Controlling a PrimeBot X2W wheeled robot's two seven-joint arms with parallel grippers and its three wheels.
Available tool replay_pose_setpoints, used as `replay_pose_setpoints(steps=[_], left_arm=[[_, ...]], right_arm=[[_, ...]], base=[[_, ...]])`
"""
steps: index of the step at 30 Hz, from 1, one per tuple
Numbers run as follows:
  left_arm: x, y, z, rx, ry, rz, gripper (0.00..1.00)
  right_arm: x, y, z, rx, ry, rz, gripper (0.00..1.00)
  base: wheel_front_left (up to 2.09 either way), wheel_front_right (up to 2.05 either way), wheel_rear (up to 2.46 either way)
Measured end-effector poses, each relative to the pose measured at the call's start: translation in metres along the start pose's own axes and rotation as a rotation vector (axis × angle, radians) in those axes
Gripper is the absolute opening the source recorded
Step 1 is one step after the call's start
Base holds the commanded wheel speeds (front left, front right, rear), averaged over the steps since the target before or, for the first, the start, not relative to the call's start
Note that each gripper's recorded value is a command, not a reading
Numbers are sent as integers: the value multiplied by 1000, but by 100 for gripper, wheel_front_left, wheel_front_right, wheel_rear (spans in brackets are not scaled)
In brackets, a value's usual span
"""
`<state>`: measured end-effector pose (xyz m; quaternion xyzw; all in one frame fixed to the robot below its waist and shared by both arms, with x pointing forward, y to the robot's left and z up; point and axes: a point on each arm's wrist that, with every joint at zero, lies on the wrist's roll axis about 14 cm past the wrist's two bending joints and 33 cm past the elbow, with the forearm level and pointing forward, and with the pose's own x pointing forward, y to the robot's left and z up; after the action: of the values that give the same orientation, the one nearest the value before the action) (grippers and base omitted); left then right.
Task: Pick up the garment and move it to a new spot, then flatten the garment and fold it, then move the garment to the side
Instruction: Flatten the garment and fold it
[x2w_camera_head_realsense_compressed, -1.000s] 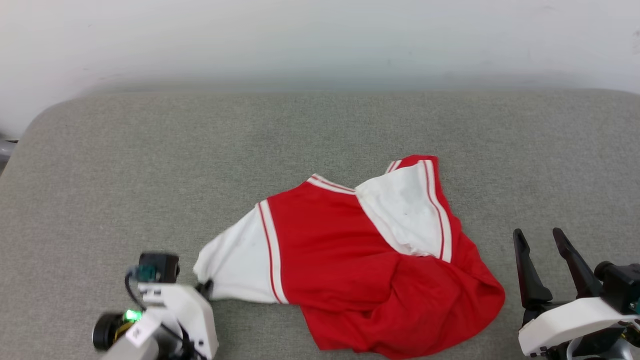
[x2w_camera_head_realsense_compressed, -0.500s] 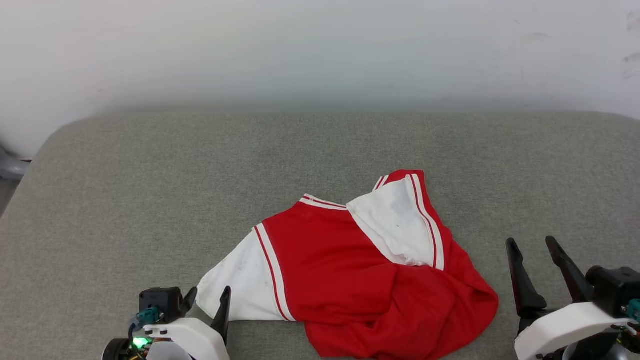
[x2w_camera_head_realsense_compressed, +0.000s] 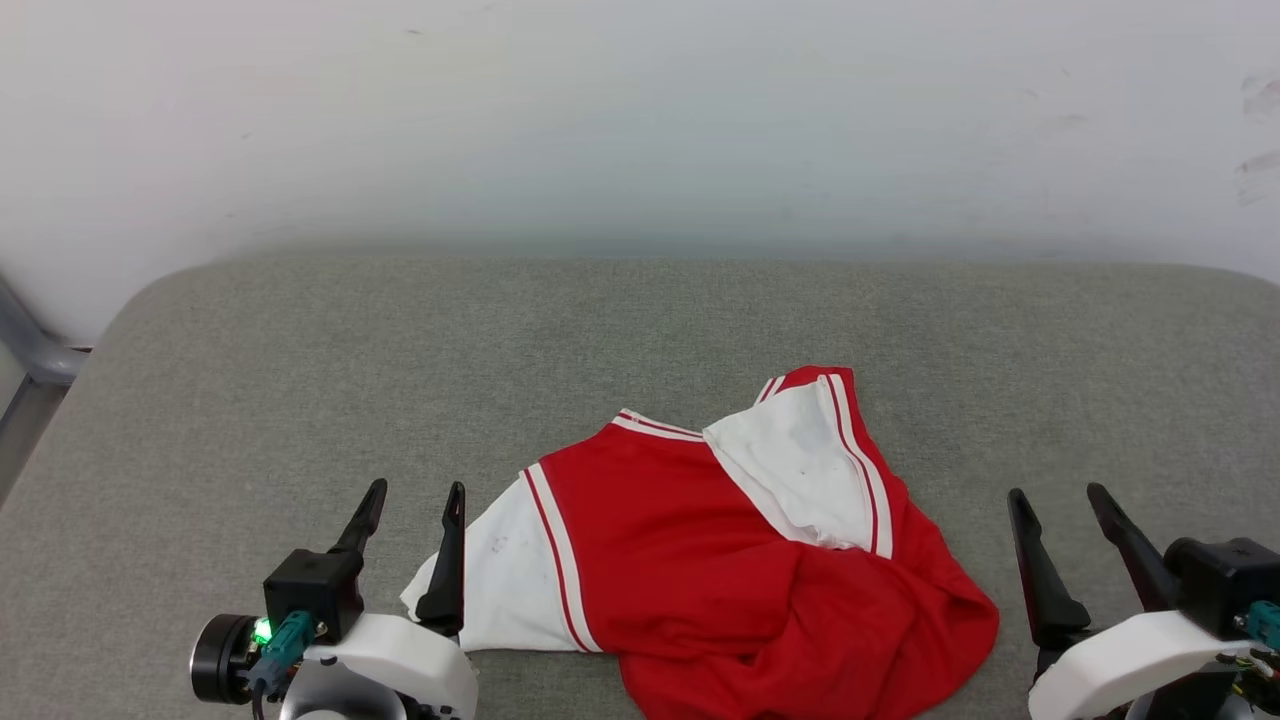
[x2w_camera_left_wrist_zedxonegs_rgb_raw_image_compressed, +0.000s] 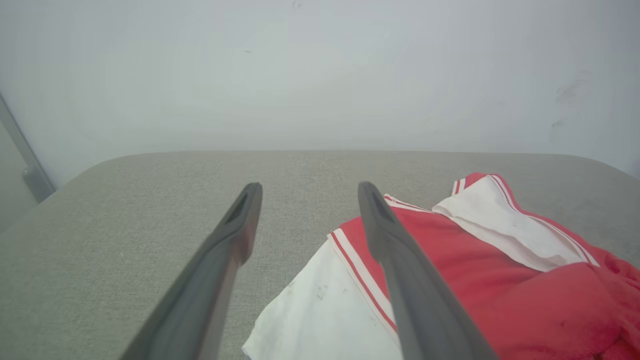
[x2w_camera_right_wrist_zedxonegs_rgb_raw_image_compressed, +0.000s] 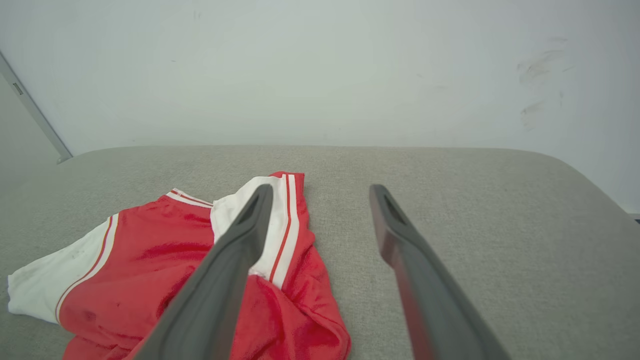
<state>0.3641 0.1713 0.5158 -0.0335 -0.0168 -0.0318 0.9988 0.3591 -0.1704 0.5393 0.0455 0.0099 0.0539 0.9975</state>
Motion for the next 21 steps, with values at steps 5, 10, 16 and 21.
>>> replay_pose_setpoints(steps=[5,10,16,21], left_arm=[[-5,-1,17,-5,-62,7,100],[-8,-1,22,-10,-80,11,100],[-6,2,22,-20,-87,20,100],[-1,14,19,-25,-83,54,100]], right_arm=[[1,2,-21,20,92,8,100],[10,20,-62,28,291,61,100],[33,56,-97,-7,509,184,100],[62,84,-106,-87,615,299,100]], base=[[0,0,0],[0,0,0],[0,0,0],[0,0,0]])
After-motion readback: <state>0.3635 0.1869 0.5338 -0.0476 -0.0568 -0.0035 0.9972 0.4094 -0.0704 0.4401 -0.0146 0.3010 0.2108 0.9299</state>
